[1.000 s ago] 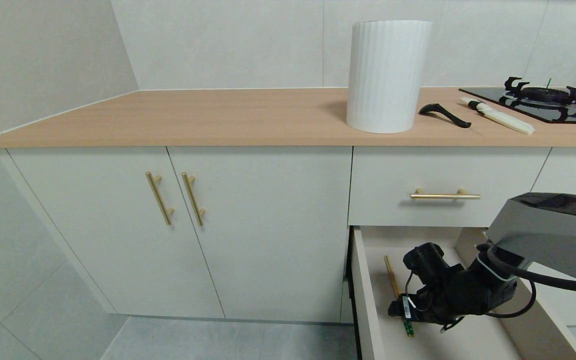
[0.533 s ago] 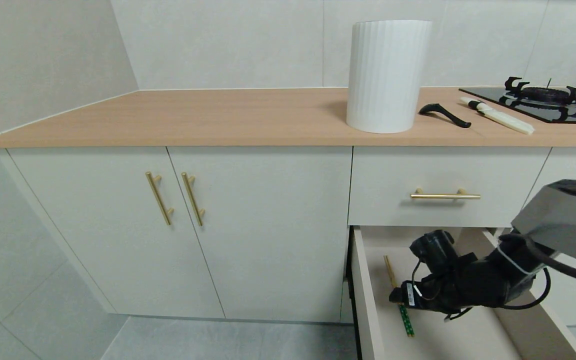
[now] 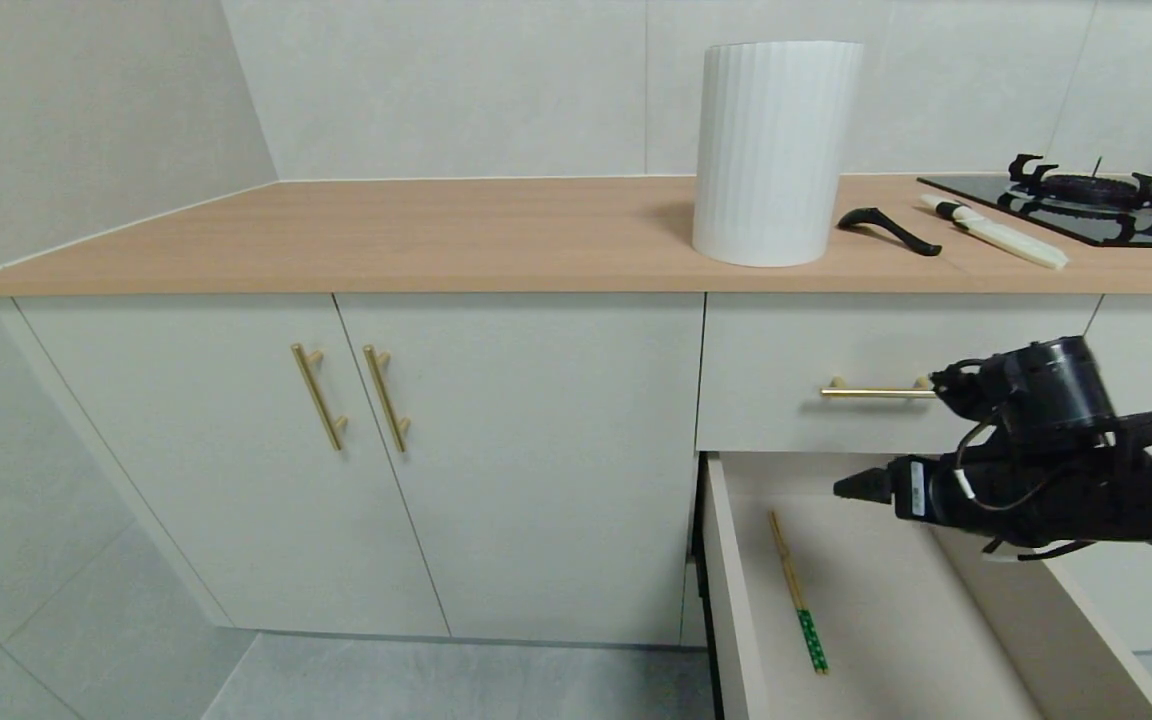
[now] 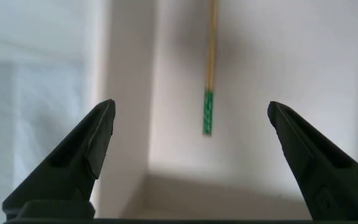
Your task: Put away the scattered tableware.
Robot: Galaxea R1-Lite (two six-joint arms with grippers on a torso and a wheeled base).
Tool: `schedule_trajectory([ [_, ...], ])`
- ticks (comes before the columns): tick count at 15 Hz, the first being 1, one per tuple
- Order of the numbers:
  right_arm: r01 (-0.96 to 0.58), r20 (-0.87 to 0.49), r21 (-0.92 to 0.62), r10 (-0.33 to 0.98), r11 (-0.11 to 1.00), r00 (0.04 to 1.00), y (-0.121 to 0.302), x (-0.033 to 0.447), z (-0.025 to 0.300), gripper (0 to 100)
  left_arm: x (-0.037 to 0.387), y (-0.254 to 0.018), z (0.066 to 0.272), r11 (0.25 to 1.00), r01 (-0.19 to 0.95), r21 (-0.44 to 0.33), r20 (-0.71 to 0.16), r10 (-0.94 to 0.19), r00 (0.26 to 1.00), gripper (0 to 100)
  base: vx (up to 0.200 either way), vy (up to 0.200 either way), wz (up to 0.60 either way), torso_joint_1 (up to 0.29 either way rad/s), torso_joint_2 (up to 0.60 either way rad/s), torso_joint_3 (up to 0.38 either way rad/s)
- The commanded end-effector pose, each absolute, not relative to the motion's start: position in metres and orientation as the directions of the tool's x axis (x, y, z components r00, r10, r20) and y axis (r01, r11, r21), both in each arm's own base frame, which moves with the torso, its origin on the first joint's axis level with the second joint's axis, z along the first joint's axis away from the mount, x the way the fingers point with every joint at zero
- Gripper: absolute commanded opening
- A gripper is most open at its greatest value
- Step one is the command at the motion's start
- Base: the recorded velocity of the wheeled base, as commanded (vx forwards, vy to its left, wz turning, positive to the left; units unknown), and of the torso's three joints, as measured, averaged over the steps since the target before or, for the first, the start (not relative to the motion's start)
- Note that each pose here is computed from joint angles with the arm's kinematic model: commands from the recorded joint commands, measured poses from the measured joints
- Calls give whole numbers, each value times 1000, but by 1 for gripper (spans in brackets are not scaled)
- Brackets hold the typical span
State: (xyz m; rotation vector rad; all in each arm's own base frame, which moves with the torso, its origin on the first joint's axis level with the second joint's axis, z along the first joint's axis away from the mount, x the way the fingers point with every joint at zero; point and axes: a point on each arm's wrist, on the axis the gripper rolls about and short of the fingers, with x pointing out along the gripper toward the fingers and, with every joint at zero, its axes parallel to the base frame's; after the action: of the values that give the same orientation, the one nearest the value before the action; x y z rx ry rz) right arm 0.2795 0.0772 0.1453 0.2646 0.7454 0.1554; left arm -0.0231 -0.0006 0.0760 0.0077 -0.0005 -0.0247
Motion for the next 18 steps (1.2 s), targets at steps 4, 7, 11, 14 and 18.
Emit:
schedule_trajectory([
  [4, -69, -467, 292, 206, 954, 860, 49, 248, 204, 100, -23, -1, 76, 1000, 25, 8, 0, -25, 1000, 100, 0, 0, 0, 0, 0, 0],
  [7, -80, -431, 295, 208, 952, 878, 48, 240, 214, 100, -23, -1, 76, 1000, 25, 8, 0, -25, 1000, 100, 0, 0, 0, 0, 0, 0],
  [11, -103, -431, 254, 208, 962, 878, 47, 235, 213, 100, -23, -1, 76, 1000, 25, 8, 0, -25, 1000, 100, 0, 0, 0, 24, -118, -95],
  [14, -102, -434, 254, 208, 962, 877, 47, 235, 212, 100, -23, -1, 76, 1000, 25, 8, 0, -25, 1000, 100, 0, 0, 0, 97, -255, -310],
  [18, -102, -436, 252, 207, 962, 876, 47, 234, 212, 100, -23, -1, 76, 1000, 25, 8, 0, -25, 1000, 100, 0, 0, 0, 138, -540, -311],
])
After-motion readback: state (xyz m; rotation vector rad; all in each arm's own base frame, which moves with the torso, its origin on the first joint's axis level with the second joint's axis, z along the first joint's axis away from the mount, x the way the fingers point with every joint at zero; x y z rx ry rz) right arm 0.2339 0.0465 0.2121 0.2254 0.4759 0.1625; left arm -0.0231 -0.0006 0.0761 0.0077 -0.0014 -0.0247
